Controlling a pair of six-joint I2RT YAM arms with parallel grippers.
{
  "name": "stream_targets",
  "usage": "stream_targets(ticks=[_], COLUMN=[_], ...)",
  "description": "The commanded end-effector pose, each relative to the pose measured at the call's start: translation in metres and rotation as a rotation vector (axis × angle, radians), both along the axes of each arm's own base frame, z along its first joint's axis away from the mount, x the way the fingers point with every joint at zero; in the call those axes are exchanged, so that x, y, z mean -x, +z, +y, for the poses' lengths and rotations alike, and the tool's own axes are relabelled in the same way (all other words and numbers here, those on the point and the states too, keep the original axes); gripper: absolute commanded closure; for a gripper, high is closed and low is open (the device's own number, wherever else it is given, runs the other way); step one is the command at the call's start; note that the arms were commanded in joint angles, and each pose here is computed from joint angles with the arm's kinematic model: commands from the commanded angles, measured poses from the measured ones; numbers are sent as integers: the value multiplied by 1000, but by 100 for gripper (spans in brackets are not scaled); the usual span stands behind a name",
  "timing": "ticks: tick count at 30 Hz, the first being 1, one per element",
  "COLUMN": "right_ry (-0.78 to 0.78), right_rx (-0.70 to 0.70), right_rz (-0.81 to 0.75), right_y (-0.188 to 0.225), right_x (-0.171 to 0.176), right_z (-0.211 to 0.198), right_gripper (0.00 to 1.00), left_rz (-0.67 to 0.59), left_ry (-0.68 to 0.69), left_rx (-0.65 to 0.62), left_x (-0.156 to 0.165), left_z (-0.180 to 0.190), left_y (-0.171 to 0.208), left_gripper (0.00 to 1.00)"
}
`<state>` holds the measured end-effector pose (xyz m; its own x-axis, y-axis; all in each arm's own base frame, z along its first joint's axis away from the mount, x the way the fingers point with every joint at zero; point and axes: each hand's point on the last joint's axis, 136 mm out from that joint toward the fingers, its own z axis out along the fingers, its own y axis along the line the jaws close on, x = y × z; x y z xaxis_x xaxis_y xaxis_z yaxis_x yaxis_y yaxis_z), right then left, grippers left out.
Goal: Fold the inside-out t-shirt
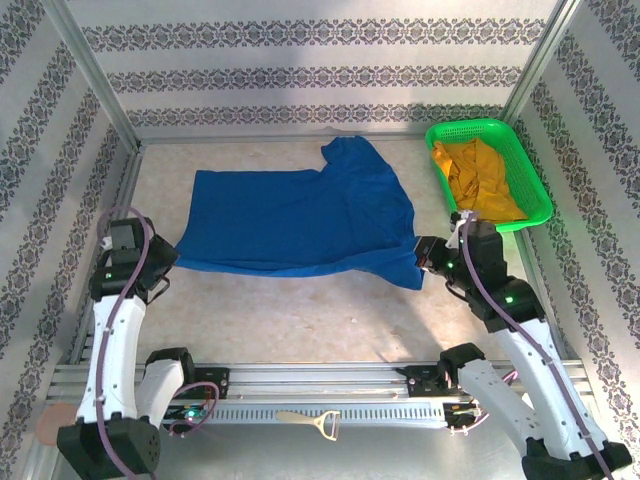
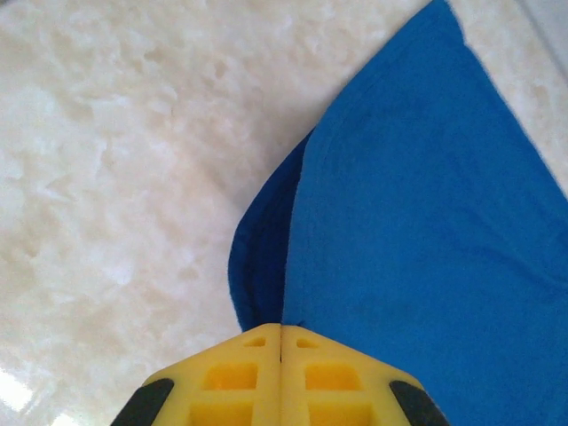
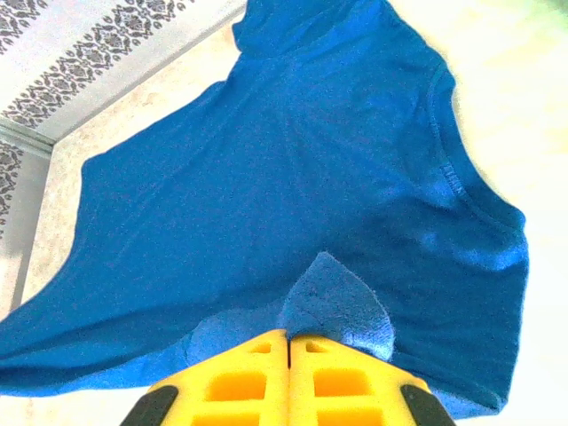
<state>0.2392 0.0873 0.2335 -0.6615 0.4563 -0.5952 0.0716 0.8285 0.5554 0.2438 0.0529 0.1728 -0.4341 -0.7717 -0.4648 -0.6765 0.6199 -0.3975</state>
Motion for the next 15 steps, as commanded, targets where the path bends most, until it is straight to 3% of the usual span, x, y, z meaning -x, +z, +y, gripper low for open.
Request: stream_targets(ticks=[1,15], right_ry=[-18,17], right_rx=[21,112], right_rz=[-51,-66], right_y=[7,-14], right_x=[-25,-116], right_z=[-2,6], right_gripper=[100,100], left_rz=[4,61], left_ry=[4,-99], left_rx=[-6,-16], left_x=[-23,-113], left_z=[8,21], left_y=[-9,-49], left_gripper=[98,93])
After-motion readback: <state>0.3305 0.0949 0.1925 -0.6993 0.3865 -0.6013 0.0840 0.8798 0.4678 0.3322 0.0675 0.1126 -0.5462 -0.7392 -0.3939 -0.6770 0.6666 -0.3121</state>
